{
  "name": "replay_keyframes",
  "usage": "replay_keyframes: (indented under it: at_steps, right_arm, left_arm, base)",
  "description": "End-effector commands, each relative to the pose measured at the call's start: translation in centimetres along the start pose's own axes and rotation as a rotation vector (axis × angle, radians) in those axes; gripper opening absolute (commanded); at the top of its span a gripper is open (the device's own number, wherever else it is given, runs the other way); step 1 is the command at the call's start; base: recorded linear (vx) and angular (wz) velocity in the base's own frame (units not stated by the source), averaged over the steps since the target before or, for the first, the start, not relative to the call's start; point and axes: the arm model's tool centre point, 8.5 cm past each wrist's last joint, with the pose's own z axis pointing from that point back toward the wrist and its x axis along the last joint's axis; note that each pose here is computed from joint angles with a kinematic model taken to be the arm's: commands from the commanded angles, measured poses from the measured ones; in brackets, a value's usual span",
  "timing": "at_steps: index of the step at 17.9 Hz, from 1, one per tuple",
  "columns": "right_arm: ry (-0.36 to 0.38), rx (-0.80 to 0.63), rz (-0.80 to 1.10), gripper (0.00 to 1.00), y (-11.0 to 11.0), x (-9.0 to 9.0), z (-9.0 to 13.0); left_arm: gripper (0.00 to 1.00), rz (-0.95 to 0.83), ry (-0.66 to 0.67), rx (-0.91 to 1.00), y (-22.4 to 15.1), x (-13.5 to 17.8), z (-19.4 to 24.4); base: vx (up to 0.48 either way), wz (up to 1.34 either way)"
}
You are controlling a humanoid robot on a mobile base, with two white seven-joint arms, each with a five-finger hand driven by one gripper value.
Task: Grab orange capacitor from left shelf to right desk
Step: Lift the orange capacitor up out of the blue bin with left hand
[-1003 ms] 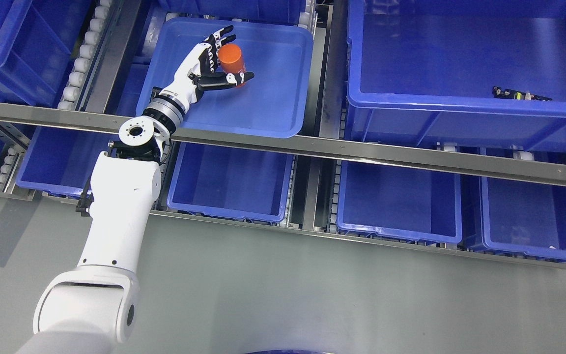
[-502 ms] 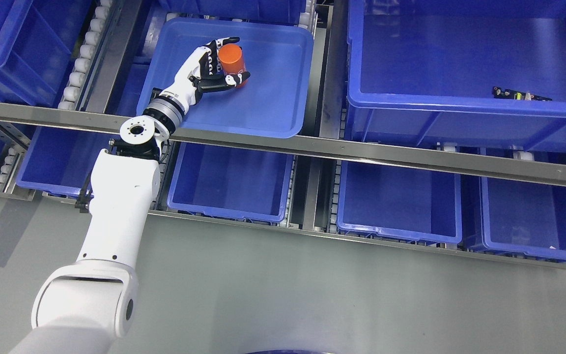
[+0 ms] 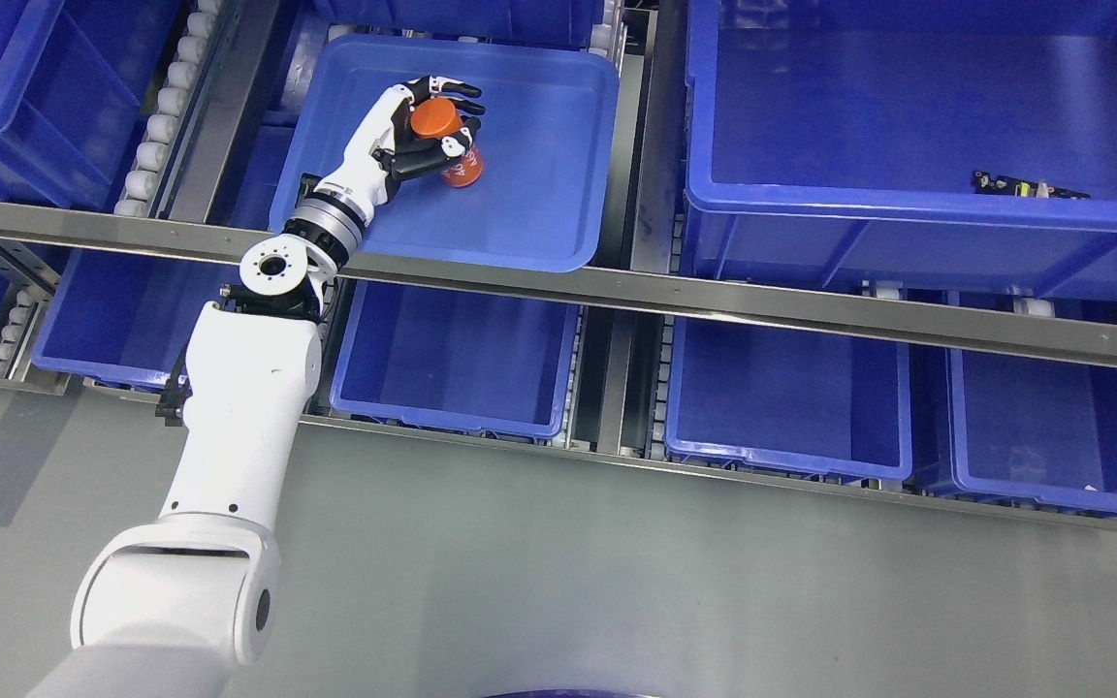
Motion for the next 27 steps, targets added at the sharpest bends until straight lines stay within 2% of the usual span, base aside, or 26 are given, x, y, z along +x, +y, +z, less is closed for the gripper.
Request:
replay_keyframes:
  at_steps: [1,3,6,8,12,15,18,21,23,27]
  right_arm:
    - [0.004,-0.018,-0.008,1.0,-1.1,-0.7,0.0]
    - [0.004,-0.018,-0.008,1.0,-1.1,-0.7,0.0]
    - [0.004,-0.018,-0.008,1.0,-1.1,-0.7,0.0]
    - [0.004,-0.018,-0.008,1.0,-1.1,-0.7,0.0]
    - [0.004,-0.018,-0.008,1.0,-1.1,-0.7,0.0]
    - [0.004,-0.018,-0.008,1.0,-1.1,-0.7,0.0]
    - [0.004,-0.018,-0.008,1.0,-1.1,-0.7,0.0]
    - [0.004,-0.018,-0.008,1.0,-1.1,-0.7,0.0]
    - [0.004,-0.018,-0.008,1.0,-1.1,-0.7,0.0]
    - [0.003,-0.018,-0.008,1.0,-1.1,-0.7,0.0]
  left_arm:
    - [0.04,0.036,-0.016,0.04,1.1,-1.3,1.1]
    - [0.0,0.032,-0.025,0.041,1.0,-1.7,1.4]
    - [0.0,0.039,-0.047,0.049,0.9,-1.6,1.5]
    - [0.0,0.013,-0.163,0.087,2.0,-0.3,2.0]
    - [0.0,-0.088,-0.448,0.15,4.3,5.8,3.4]
    - [0.0,-0.088,-0.585,0.188,4.8,9.7,4.6]
    - [0.0,-0.021,-0.601,0.294,4.6,10.7,5.8]
    - [0.0,0.051,-0.549,0.364,1.7,9.8,7.4]
    - [0.01,0.081,-0.503,0.372,0.3,9.4,8.6]
    - [0.01,0.081,-0.504,0.37,-0.1,9.0,9.8]
  base:
    - [0.0,0.0]
    - [0.0,0.0]
    - [0.0,0.0]
    - [0.0,0.0]
    - [0.0,0.0]
    - [0.0,0.0]
    - [0.0,0.0]
    - [0.0,0.0]
    - [0.0,0.0]
    - [0.0,0.0]
